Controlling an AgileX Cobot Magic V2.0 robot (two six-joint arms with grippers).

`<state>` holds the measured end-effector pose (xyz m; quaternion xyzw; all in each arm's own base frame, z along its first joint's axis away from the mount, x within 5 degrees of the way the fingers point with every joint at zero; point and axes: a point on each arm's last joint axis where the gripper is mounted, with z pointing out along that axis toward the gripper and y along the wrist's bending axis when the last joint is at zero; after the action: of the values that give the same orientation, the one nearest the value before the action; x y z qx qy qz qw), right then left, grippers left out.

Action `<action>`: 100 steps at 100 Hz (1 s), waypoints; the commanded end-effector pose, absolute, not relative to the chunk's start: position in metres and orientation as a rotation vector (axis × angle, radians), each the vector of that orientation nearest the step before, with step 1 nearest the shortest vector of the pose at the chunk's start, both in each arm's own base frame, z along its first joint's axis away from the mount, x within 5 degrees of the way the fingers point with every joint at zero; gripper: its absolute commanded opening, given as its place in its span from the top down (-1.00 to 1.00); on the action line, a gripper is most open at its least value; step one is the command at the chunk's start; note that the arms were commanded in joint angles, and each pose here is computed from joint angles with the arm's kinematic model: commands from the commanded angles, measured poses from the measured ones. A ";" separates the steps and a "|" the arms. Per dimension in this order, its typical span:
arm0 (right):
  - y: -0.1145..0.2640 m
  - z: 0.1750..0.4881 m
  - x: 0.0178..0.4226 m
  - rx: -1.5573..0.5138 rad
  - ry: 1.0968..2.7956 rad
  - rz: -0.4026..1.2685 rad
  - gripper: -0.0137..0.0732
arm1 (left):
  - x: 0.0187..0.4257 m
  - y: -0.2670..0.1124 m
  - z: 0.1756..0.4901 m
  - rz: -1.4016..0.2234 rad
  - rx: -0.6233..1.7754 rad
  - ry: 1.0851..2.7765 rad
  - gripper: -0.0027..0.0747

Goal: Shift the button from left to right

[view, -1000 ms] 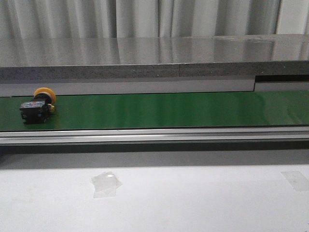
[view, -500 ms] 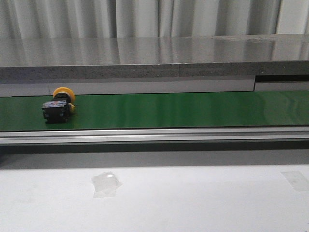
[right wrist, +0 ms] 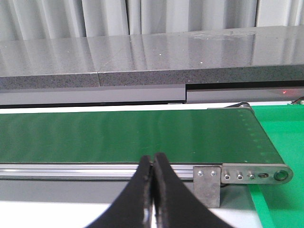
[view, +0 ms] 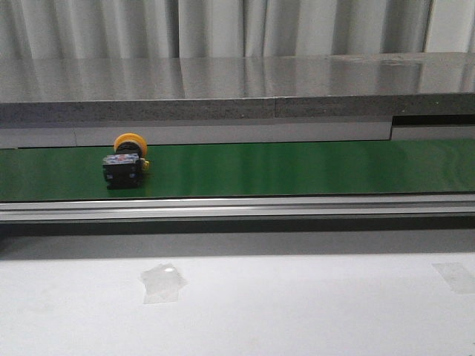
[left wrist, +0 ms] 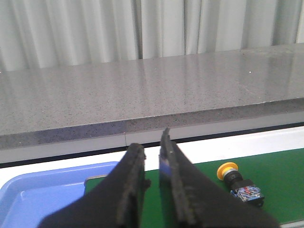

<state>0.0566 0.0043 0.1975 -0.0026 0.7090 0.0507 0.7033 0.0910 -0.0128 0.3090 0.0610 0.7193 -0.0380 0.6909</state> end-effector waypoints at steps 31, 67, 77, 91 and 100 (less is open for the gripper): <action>0.004 0.212 0.054 -0.008 1.454 0.115 0.84 | 0.091 -0.012 0.324 -0.090 0.112 1.510 0.98; 0.004 0.228 0.051 -0.003 1.424 0.122 0.84 | 0.091 -0.012 0.324 -0.090 0.112 1.510 0.98; 0.004 0.243 0.049 -0.004 1.434 0.124 0.84 | 0.091 -0.012 0.324 -0.090 0.112 1.510 0.98; 0.004 0.264 0.050 -0.007 1.526 0.122 0.84 | 0.091 -0.012 0.324 -0.090 0.112 1.510 0.98; 0.005 0.277 0.055 -0.009 1.617 0.120 0.84 | 0.091 -0.012 0.324 -0.090 0.112 1.510 0.98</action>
<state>0.0517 0.0044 0.2524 -0.0033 0.7237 0.0524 0.6881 0.0910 -0.0128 0.3090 0.0604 0.7194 -0.0387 0.6909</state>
